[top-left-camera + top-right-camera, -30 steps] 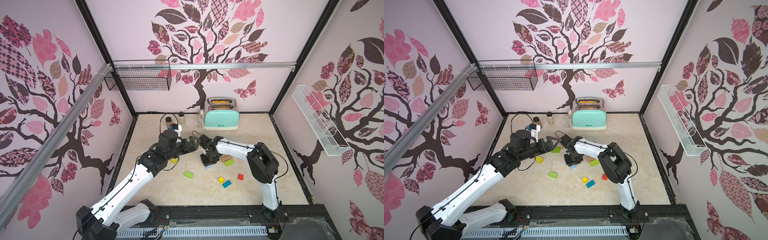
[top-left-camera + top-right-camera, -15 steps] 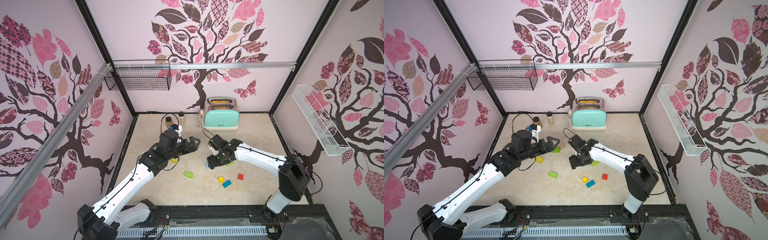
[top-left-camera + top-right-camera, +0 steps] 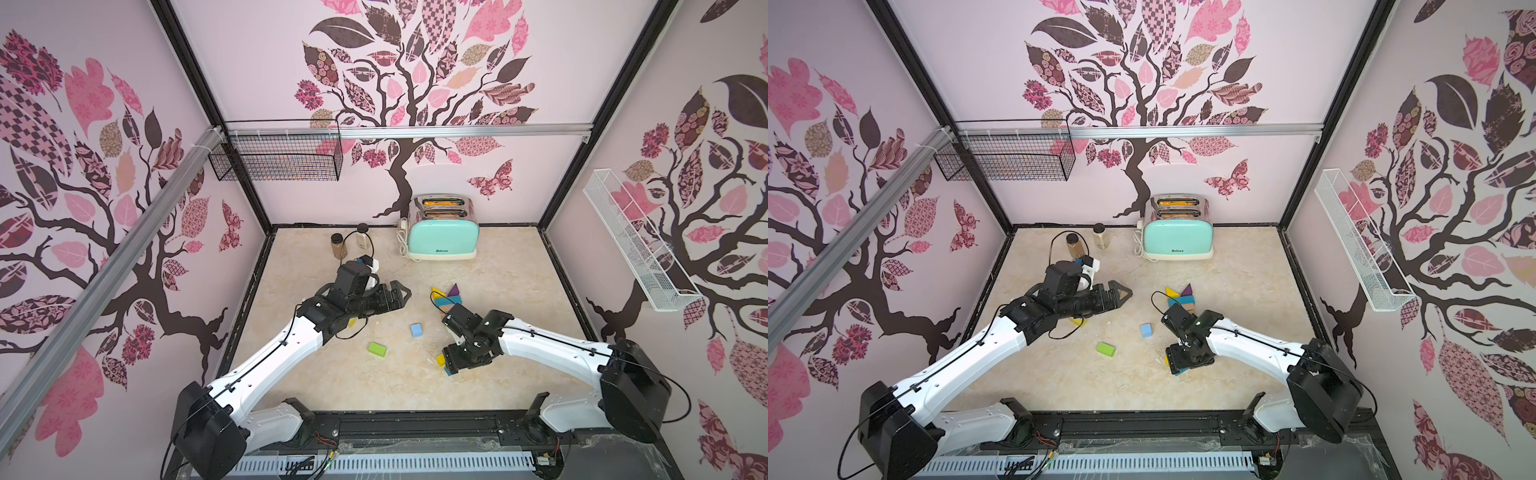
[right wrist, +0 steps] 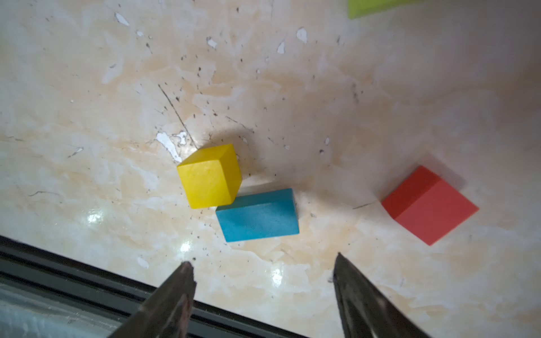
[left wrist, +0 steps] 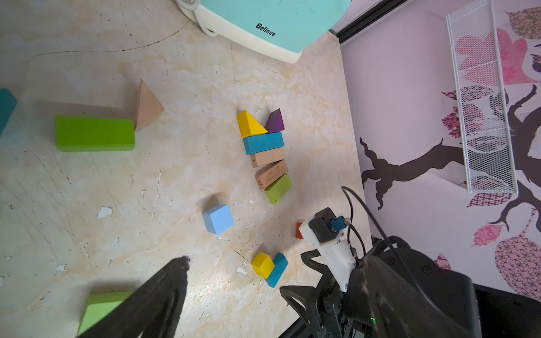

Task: Assemble a carrot with building blocks
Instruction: Pick up the building block from the center of the board.

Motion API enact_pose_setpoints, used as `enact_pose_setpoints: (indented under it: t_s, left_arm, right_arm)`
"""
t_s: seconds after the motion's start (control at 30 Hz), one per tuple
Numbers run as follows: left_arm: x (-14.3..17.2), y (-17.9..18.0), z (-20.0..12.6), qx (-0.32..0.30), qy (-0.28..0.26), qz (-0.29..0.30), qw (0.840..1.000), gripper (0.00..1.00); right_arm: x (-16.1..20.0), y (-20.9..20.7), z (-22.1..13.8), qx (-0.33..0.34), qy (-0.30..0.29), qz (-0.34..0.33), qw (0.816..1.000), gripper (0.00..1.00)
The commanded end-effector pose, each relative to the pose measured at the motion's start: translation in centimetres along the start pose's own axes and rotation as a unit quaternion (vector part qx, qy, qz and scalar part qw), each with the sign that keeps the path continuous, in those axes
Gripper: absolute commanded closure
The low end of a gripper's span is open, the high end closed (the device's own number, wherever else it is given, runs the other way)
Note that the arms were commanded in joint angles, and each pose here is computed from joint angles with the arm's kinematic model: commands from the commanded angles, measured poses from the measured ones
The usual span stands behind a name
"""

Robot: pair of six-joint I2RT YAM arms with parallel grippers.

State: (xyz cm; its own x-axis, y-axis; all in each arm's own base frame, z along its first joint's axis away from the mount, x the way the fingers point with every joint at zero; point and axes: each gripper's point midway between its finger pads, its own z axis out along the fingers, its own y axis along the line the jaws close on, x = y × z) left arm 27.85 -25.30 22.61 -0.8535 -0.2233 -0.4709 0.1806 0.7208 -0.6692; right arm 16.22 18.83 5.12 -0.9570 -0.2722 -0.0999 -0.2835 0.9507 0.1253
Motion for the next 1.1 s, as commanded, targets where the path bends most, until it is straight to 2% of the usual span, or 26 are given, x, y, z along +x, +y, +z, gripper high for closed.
enact_pose_setpoints:
  t_s: [0.0, 0.27, 0.43, 0.6, 0.87, 1.07]
  left_arm:
    - [-0.1, -0.7, 0.3, 0.016, 0.000, 0.010, 1.000, 0.02]
    - [0.3, -0.3, 0.7, 0.012, 0.006, 0.008, 1.000, 0.02]
    - [0.3, -0.3, 0.6, 0.012, 0.006, 0.008, 1.000, 0.02]
    - [0.4, -0.1, 0.7, 0.010, 0.005, 0.007, 1.000, 0.02]
    - [0.4, 0.1, 0.6, 0.008, 0.003, 0.005, 1.000, 0.02]
    - [0.2, -0.4, 0.3, 0.014, -0.001, 0.011, 1.000, 0.02]
  right_arm:
    - [-0.5, 0.7, 0.9, 0.005, -0.013, -0.003, 1.000, 0.21]
    - [-0.3, 0.3, 2.8, 0.061, -0.006, -0.023, 0.998, 0.21]
    - [-0.4, 0.0, 3.2, 0.071, -0.008, -0.021, 0.997, 0.24]
    - [-0.5, 0.0, 3.8, 0.071, -0.009, -0.024, 0.997, 0.33]
    - [-0.2, 0.0, 3.3, 0.065, -0.007, -0.018, 0.998, 0.62]
    - [-1.3, -0.6, -0.9, 0.088, -0.043, 0.002, 0.995, 0.65]
